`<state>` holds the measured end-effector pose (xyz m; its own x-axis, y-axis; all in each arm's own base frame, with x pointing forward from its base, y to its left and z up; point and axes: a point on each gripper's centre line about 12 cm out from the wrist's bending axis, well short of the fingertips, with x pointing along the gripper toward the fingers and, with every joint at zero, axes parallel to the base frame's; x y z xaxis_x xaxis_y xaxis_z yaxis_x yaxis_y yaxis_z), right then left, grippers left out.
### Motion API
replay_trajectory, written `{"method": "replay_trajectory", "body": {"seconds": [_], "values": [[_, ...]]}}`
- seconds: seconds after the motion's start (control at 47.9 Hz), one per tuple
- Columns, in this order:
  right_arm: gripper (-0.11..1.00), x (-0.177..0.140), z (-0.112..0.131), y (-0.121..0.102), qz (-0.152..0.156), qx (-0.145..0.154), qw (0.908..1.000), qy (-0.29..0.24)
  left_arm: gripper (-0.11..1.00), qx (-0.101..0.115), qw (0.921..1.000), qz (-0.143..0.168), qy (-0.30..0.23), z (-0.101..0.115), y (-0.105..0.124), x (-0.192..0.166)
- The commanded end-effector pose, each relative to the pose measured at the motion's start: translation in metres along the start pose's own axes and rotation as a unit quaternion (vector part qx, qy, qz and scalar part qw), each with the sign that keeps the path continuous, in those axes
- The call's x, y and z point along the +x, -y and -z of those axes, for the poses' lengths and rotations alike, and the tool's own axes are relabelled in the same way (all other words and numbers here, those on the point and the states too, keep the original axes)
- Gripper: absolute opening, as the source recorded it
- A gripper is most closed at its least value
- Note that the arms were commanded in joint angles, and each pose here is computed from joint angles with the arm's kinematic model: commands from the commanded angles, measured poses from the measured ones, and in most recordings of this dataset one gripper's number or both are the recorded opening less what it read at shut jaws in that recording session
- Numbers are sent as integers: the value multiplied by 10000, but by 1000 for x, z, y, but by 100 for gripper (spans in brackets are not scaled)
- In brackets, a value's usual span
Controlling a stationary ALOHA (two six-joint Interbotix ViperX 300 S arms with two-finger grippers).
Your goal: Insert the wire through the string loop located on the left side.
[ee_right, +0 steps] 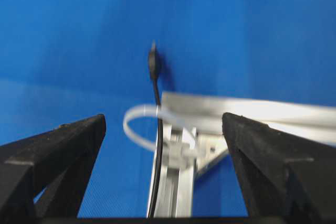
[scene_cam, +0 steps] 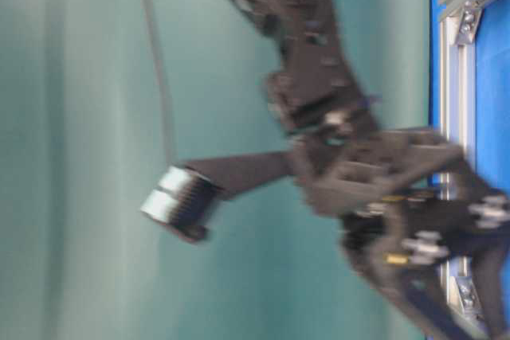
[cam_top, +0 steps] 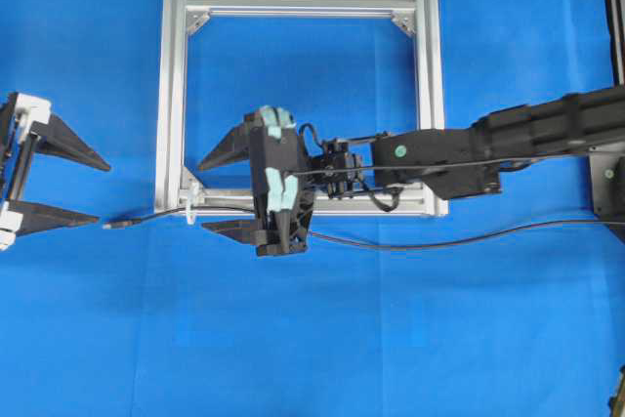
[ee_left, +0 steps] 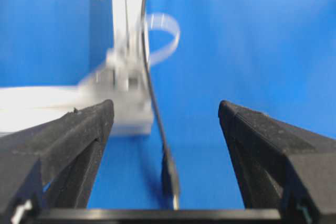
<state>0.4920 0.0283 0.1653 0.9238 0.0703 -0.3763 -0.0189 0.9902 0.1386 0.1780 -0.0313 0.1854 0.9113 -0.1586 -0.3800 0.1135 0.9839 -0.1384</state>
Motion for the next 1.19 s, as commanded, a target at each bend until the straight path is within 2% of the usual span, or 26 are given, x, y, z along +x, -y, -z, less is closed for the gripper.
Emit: {"method": "replay_trajectory", "body": {"seconds": [0.0, 0.084, 0.251, 0.481, 1.17], "values": [[95, -16, -29, -4, -23, -8, 9997, 245, 75, -17, 9991, -3, 427, -22, 1, -5], [95, -23, -38, -5, -17, -41, 9997, 254, 75, -39, 9972, 0, 744, -35, 1, -12], [95, -38, -55, -8, -2, -68, 9996, 287, 75, -52, 9939, -28, 1103, -48, 0, -23], [95, -48, -67, -10, -12, -162, 9992, 354, 75, -80, 9936, -67, 1125, -49, -1, -24], [95, -48, -64, -10, -14, -176, 9993, 338, 75, -88, 9939, -70, 1095, -48, -2, -23]]}}
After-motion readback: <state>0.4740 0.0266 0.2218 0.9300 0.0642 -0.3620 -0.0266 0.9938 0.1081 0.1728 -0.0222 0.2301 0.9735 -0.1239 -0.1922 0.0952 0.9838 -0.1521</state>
